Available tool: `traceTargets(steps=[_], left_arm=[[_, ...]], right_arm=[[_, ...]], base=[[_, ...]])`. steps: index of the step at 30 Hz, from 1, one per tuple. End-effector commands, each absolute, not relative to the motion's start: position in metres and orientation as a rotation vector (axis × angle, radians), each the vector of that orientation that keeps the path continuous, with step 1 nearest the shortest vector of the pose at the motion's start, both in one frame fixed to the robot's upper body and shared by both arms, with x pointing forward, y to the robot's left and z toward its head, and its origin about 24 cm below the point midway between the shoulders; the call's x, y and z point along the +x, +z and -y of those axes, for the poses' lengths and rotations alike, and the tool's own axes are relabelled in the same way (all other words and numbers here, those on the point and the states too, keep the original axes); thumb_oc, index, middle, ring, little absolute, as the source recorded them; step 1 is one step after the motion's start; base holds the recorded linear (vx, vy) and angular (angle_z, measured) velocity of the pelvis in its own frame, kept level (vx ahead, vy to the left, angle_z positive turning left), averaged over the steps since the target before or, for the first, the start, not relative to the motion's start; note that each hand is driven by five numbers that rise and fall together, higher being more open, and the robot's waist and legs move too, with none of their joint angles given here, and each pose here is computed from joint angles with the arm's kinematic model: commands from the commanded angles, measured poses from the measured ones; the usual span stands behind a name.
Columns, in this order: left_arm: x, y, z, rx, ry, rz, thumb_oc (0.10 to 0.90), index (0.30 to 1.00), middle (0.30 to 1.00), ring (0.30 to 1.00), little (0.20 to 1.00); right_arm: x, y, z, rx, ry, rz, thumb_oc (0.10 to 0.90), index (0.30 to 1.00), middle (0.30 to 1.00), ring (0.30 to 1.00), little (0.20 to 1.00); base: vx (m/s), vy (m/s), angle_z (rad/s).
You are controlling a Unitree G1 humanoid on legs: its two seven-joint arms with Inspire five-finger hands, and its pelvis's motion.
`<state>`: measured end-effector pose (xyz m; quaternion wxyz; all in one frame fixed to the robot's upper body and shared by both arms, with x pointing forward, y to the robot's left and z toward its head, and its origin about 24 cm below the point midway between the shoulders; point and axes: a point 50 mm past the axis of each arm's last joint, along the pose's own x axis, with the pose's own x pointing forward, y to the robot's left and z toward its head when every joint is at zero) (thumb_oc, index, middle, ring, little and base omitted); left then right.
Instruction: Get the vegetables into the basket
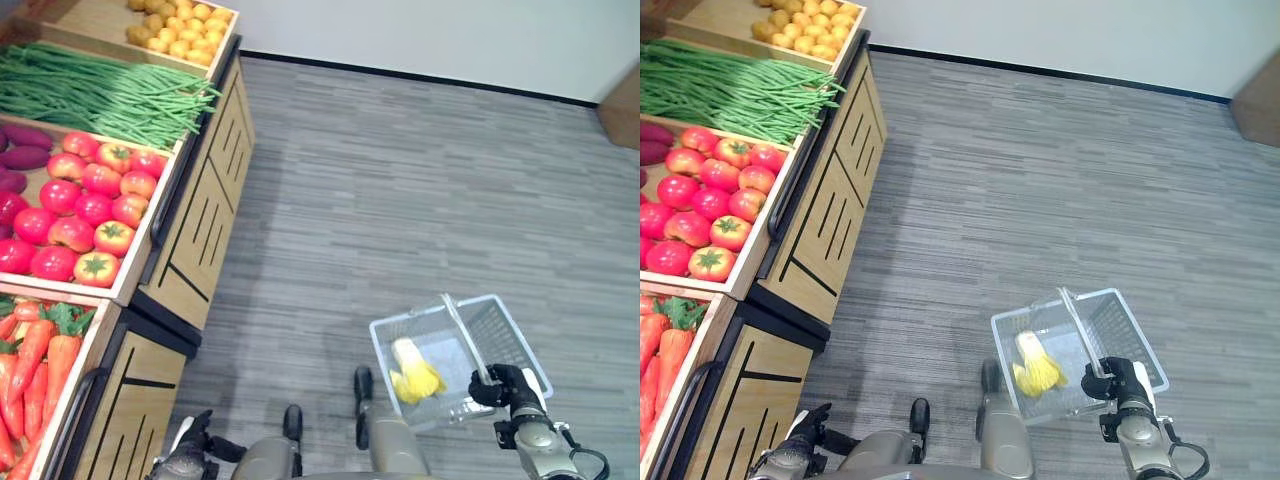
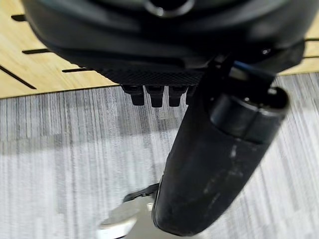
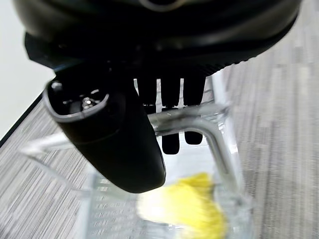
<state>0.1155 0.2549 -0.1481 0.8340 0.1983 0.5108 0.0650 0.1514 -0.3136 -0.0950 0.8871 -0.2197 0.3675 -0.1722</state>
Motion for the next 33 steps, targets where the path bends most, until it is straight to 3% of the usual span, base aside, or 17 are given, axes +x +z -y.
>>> traceTargets(steps=[1, 9, 17, 22, 33], left_arm=[[0.117, -0.143, -0.267, 0.434, 0.183, -1.039, 0.9, 1.0, 1.0, 1.0, 1.0], [0.094, -0.148, -0.272, 0.36, 0.284, -1.115, 0.9, 1.0, 1.0, 1.0, 1.0], [0.126, -0.142, -0.261, 0.405, 0.218, -1.04, 0.9, 1.0, 1.0, 1.0, 1.0], [0.127, -0.142, -0.263, 0.468, 0.176, -1.05, 0.9, 1.0, 1.0, 1.0, 1.0], [0.106, -0.144, -0.277, 0.477, 0.219, -1.104, 0.9, 1.0, 1.0, 1.0, 1.0]], right_arm=[[0.182, -0.048, 0.35, -0.511, -0.489, -0.531, 0.4, 0.3, 0.3, 0.3, 0.3], [0.176, -0.049, 0.355, -0.524, -0.477, -0.56, 0.4, 0.3, 0.3, 0.3, 0.3], [0.142, -0.053, 0.376, -0.486, -0.631, -0.614, 0.4, 0.3, 0.3, 0.3, 0.3], [0.121, -0.065, 0.375, -0.454, -0.668, -0.683, 0.4, 0.3, 0.3, 0.3, 0.3], [0.122, -0.08, 0.365, -0.457, -0.64, -0.765, 0.4, 0.3, 0.3, 0.3, 0.3]], base=[[0.28, -0.223, 0.97], [0.18, -0.277, 0.77], [0.01, -0.181, 1.15], [0.07, 0.075, 1.27], [0.08, 0.132, 0.11]])
